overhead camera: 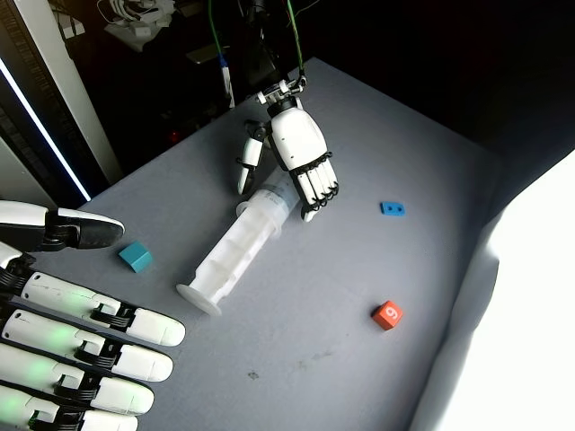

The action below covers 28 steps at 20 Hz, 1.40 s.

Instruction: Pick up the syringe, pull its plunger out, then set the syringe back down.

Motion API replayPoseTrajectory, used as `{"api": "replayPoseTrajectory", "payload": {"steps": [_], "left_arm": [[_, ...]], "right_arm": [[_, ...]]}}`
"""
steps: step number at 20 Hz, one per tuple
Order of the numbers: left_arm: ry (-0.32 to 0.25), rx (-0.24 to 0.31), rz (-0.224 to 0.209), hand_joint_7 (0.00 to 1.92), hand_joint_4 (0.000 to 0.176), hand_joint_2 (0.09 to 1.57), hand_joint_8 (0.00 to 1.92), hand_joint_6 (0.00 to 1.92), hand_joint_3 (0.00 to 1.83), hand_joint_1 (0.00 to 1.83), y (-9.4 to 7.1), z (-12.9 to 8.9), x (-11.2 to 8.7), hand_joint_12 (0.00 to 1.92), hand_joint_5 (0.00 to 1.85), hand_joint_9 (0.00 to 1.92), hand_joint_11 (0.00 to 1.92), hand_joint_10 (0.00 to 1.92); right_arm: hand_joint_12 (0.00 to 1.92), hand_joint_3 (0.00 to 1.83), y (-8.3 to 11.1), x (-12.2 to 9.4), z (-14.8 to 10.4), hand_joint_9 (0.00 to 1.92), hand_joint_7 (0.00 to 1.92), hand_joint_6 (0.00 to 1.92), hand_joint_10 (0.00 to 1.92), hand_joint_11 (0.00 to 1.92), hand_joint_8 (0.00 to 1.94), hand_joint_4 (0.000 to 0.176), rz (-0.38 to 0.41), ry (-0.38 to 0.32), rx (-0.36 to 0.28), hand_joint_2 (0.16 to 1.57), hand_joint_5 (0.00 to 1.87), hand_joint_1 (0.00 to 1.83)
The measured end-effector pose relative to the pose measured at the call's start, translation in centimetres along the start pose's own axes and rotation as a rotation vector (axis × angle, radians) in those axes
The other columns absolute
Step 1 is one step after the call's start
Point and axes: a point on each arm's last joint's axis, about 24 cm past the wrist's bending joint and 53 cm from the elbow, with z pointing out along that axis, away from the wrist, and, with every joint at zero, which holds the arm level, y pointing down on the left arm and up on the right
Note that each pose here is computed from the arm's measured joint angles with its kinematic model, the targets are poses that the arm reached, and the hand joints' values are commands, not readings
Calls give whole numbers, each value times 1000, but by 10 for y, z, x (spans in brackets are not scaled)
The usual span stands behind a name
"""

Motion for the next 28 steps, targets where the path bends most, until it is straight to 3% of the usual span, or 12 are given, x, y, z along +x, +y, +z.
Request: {"api": "replayPoseTrajectory", "payload": {"steps": [9,16,17,18,20,21,22,23,24,25,27,28], "left_arm": [[-13,147,79,4,0,936,1111,851,0,610,-72,5,-36,1086,0,0,0,1269],[7,281,132,0,0,927,1089,818,2,463,-137,-20,-60,1232,0,0,0,1223],[21,294,130,0,0,954,1231,945,7,516,-142,-24,-57,1557,0,0,0,1451],[35,310,128,0,0,961,1514,1374,4,589,-148,-28,-54,1836,0,0,0,1716],[49,331,121,0,0,960,1627,1549,1,608,-154,-36,-53,1918,0,0,0,1789],[48,341,119,1065,0,1152,1862,1847,21,203,-157,-40,-57,1920,925,1097,1065,1895],[45,347,124,1065,0,1152,1862,1847,21,203,-158,-42,-60,1920,925,1097,1065,1895],[34,355,118,1408,0,1242,1919,1843,6,90,-161,-46,-66,1921,1185,1467,1453,1920],[30,362,110,1489,32,1416,1921,1905,33,355,-163,-49,-68,1921,1244,1559,1585,1921],[33,366,94,1518,147,1468,1921,1918,17,642,-165,-51,-69,1921,1304,1587,1617,1921],[36,384,83,1526,175,1492,1921,1921,12,818,-172,-54,-70,1921,1369,1577,1566,1921],[28,392,80,1526,175,1492,1921,1921,12,818,-176,-55,-73,1921,1369,1577,1566,1921]], "right_arm": [[280,0,0,1,0,66,57,2,7,0,5,0,-5,1,-3,867,7,639],[381,0,5,9,-1,114,114,10,11,0,10,0,-32,31,-26,845,70,588],[703,0,5,10,-1,266,264,20,46,0,22,0,-33,33,-27,856,175,582],[1155,2,5,10,-1,427,427,46,133,0,76,0,-35,34,-28,881,297,554],[1303,1,7,11,-1,376,480,4,381,0,66,0,-44,38,-37,895,349,533],[1797,7,7,14,-2,1339,1445,1538,1613,1357,1566,0,-55,46,-40,1027,1277,285],[1797,7,7,14,-3,1339,1445,1538,1613,1357,1566,0,-58,48,-40,1027,1277,285],[1916,2,7,15,-3,1776,1773,1906,1909,1827,1926,0,-58,50,-41,1071,1693,215],[1920,28,7,15,-3,1876,1873,1918,1919,1902,1938,0,-60,51,-43,1261,1821,254],[1921,34,8,17,-3,1897,1884,1920,1921,1917,1940,0,-60,56,-42,1404,1829,535],[1921,1,11,18,-3,1883,1821,1921,1921,1921,1941,0,-74,60,-55,1444,1735,1052],[1921,1,11,18,-3,1883,1821,1921,1921,1921,1941,0,-75,62,-57,1444,1735,1052]]}}
